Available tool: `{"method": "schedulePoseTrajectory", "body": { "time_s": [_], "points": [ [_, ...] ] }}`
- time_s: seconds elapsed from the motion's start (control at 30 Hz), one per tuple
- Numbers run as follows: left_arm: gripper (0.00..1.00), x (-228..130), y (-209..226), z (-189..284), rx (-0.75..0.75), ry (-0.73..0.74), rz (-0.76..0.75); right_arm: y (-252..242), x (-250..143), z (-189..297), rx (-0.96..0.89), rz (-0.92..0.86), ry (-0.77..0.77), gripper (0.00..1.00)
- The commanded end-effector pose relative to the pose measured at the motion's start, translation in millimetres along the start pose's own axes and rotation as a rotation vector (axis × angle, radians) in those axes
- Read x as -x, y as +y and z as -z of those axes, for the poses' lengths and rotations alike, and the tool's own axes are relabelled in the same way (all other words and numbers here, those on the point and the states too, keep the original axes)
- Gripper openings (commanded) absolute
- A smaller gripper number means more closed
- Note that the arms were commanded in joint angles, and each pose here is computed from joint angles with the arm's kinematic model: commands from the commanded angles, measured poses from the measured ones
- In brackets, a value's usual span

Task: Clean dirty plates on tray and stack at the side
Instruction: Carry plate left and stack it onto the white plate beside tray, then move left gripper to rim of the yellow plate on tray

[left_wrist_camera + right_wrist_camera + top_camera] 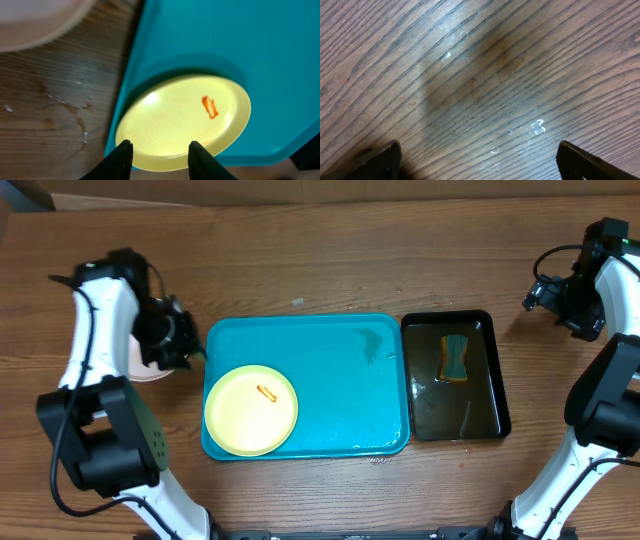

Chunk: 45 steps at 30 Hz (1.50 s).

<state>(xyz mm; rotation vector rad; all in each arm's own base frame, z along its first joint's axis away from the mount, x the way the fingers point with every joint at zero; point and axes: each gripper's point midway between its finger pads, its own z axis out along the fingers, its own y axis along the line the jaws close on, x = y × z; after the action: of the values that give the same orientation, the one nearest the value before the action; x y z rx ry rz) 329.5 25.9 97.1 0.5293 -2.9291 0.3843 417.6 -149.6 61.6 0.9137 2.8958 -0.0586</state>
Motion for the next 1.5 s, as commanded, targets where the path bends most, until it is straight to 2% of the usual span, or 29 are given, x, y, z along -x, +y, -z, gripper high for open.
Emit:
{"method": "schedulePoseTrajectory", "body": {
  "time_s": [0.0,0.2,0.33,0.43,0.5,0.63,1.0,1.3,1.43,1.47],
  "points": [
    [0.39,-24.1,-15.1,12.4,0.006,-0.064,-0.061,3.3,8.1,15.4,0.011,-0.001,-0.046,1.0],
    [0.39,-64.5,-25.8,23.6,0.016,-0.192,-0.067,3.3,8.1,15.4,0.011,-0.001,-0.046,1.0],
    [0.43,-91.8,-36.9,20.0,0.017,-0.229,-0.109,3.3,8.1,15.4,0.011,-0.001,-0.046,1.0],
    [0.49,-99.0,-26.9,14.0,0.149,-0.254,-0.105,3.3,8.1,15.4,0.011,-0.001,-0.046,1.0],
    [0.52,-96.9,-10.1,15.3,0.251,-0.286,-0.027,3.3,8.1,15.4,0.011,-0.001,-0.046,1.0],
    [0.44,-101.3,1.1,12.5,0.269,-0.27,0.053,3.3,8.1,15.4,0.011,-0.001,-0.046,1.0],
    [0.43,-106.0,18.5,-22.6,0.268,-0.242,0.191,3.3,8.1,15.6,0.011,-0.001,-0.047,1.0],
    [0.37,-99.1,-2.1,-58.4,0.096,-0.239,0.212,3.3,8.1,15.4,0.011,-0.001,-0.046,1.0],
    [0.29,-104.5,7.3,-67.5,0.127,-0.227,0.231,3.3,8.1,15.6,0.011,-0.001,-0.047,1.0],
    [0.3,-104.0,8.6,-67.3,0.133,-0.232,0.24,3.3,8.1,15.4,0.011,-0.001,-0.046,1.0]
  ]
}}
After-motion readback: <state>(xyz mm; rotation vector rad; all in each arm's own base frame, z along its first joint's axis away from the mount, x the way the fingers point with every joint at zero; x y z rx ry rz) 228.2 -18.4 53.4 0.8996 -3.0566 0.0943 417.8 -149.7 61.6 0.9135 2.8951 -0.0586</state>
